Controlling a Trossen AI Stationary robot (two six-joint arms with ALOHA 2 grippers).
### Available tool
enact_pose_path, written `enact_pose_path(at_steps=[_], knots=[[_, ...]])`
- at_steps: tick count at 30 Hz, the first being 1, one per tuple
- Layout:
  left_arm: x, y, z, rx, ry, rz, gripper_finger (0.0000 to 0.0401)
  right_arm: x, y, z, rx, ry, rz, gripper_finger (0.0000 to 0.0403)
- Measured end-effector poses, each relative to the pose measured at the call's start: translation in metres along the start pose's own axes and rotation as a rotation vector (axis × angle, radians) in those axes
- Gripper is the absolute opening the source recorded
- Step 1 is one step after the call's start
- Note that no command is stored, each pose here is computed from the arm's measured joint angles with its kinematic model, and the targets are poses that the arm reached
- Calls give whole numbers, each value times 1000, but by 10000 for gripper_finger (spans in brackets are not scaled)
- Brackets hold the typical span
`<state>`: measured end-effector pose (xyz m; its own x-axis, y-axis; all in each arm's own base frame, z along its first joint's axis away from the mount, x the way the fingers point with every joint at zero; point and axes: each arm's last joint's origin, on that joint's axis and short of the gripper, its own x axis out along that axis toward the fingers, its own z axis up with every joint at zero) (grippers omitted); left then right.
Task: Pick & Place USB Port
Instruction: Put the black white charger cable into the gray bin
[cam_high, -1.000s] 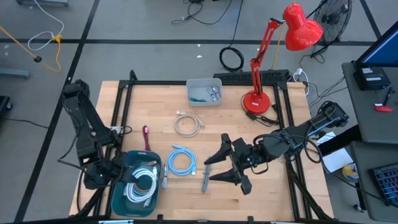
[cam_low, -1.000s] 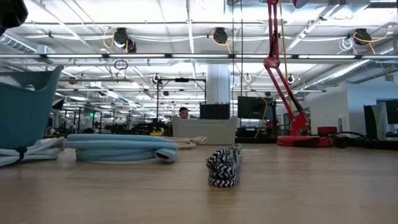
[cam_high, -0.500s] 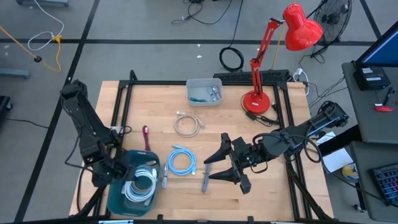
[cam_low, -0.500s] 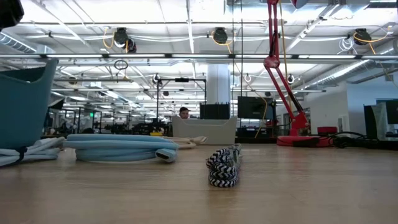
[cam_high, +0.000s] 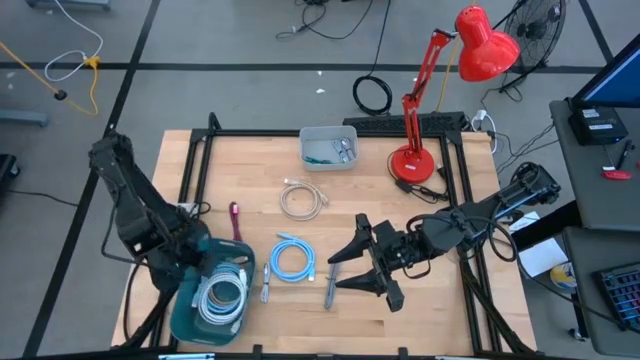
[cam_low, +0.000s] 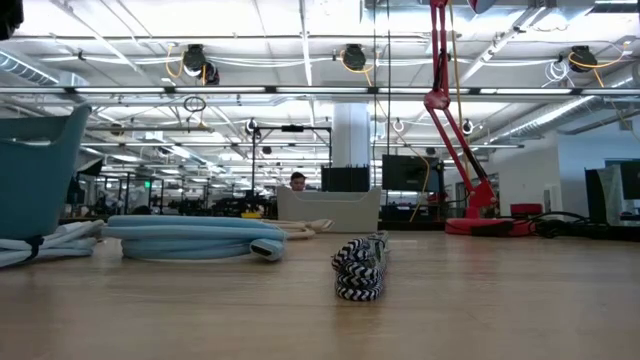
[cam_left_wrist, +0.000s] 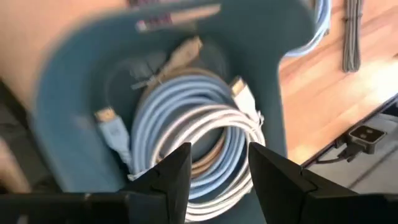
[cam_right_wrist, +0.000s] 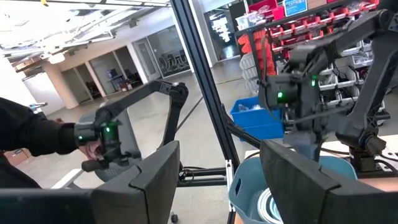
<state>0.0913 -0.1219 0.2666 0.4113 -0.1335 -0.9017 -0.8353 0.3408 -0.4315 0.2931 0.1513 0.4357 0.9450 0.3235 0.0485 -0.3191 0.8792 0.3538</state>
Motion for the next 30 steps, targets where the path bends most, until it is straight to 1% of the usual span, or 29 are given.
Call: enact_pose_path(at_steps=[5, 9, 14, 19, 21, 24, 27, 30], knots=[[-27, -10, 13, 49, -76, 29, 161, 0, 0, -1, -2, 10, -6, 213], [-42, -13, 26, 76, -161, 49, 161, 1, -4, -8, -8, 34, -46, 212], [-51, -19, 41, 141, -304, 56, 161, 4, -17, -30, 23, 78, -127, 212], [-53, -38, 53, 256, -458, 20, 161, 5, -37, -58, 108, 125, -186, 212], [-53, -48, 56, 305, -502, -15, 161, 5, -45, -69, 124, 143, -208, 212], [-51, -65, 60, 365, -550, -97, 161, 5, -54, -82, 118, 150, -223, 212], [-49, -84, 61, 414, -576, -194, 161, 3, -64, -94, 116, 179, -250, 212], [-46, -103, 59, 462, -579, -296, 161, 1, -74, -105, 153, 207, -288, 212]])
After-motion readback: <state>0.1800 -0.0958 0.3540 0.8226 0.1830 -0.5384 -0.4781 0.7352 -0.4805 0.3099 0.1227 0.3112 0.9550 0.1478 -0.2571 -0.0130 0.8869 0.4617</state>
